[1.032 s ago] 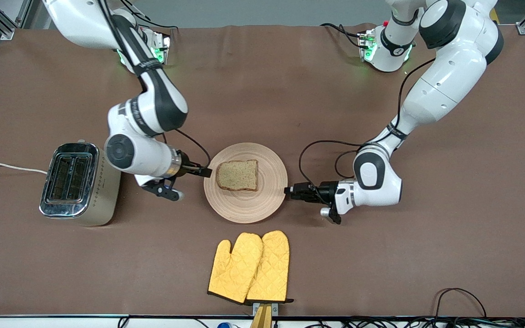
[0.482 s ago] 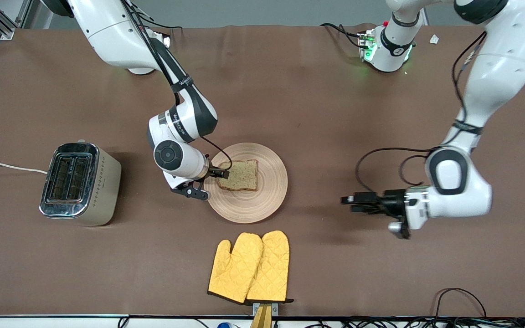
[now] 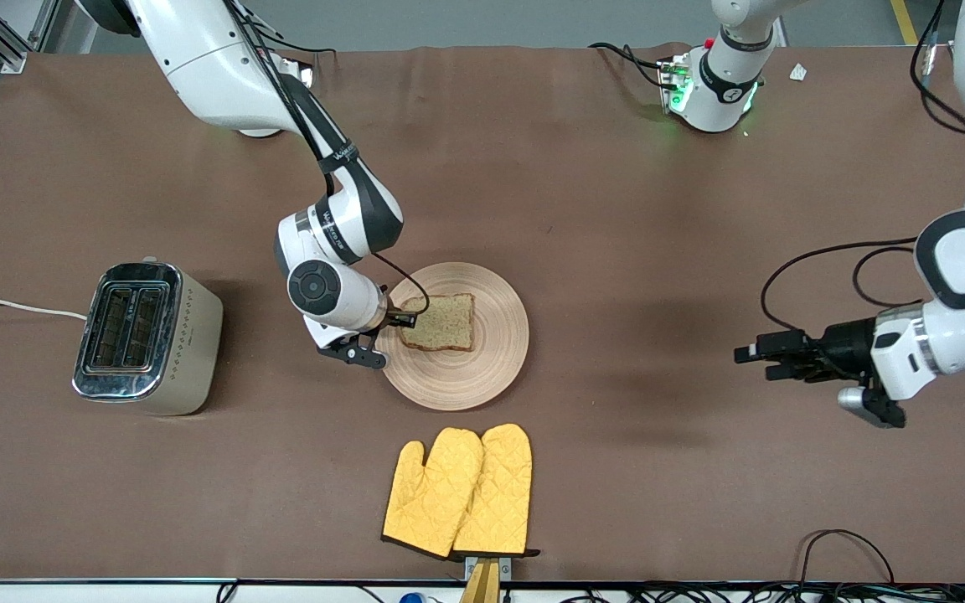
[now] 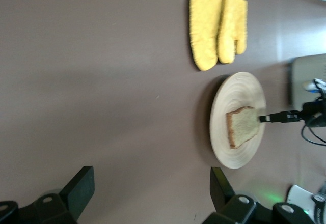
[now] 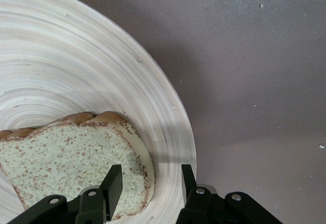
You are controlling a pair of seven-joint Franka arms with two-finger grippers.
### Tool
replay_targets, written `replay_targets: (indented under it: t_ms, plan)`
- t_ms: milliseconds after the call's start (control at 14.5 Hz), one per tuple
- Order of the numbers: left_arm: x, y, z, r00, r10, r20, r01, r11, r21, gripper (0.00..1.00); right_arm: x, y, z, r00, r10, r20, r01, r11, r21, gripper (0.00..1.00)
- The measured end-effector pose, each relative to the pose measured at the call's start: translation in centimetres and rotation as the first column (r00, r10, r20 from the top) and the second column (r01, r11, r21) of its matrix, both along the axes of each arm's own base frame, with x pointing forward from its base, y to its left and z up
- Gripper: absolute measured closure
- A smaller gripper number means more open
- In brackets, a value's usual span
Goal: Move plate and put bread in toaster
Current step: 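Grasp the bread slice with the right gripper while the left gripper withdraws, then lift the bread slice off the plate with the right gripper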
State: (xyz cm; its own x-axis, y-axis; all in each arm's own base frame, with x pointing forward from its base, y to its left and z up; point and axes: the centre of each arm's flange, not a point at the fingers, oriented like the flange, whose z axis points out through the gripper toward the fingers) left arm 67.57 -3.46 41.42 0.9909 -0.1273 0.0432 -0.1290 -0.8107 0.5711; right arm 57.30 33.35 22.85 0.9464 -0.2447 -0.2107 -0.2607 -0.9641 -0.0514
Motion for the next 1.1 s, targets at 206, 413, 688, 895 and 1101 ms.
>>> replay_targets:
  t_ms: [206, 413, 688, 895, 1101]
  plan:
    - [-1.6, -1.1, 4.9, 0.998, 0.052, -0.020, -0.048, 0.989, 0.141, 0.00, -0.4, 0.7, -0.6, 1.000, 0.010, -0.005, -0.010, 1.000, -0.003, 0.46]
    - [-3.8, -2.1, 9.8, 0.999, 0.015, -0.030, -0.006, 0.963, 0.269, 0.00, -1.0, 1.9, -1.2, 1.000, 0.026, -0.005, -0.026, 1.000, -0.004, 0.46]
    - [-6.6, -3.4, 15.0, 0.998, 0.040, -0.042, -0.020, 0.917, 0.399, 0.00, -1.0, 2.1, -1.2, 1.000, 0.028, 0.001, -0.028, 1.000, -0.001, 0.55]
    - [-8.8, -6.0, 17.6, 0.993, 0.099, -0.067, -0.055, 0.874, 0.482, 0.00, -1.0, 2.1, -1.5, 1.000, 0.029, 0.000, -0.029, 1.000, -0.003, 0.74]
    - [-10.0, -6.5, 18.9, 0.989, 0.144, -0.044, -0.092, 0.809, 0.581, 0.00, -1.0, 2.2, -1.5, 1.000, 0.029, 0.001, -0.029, 1.000, -0.002, 0.75]
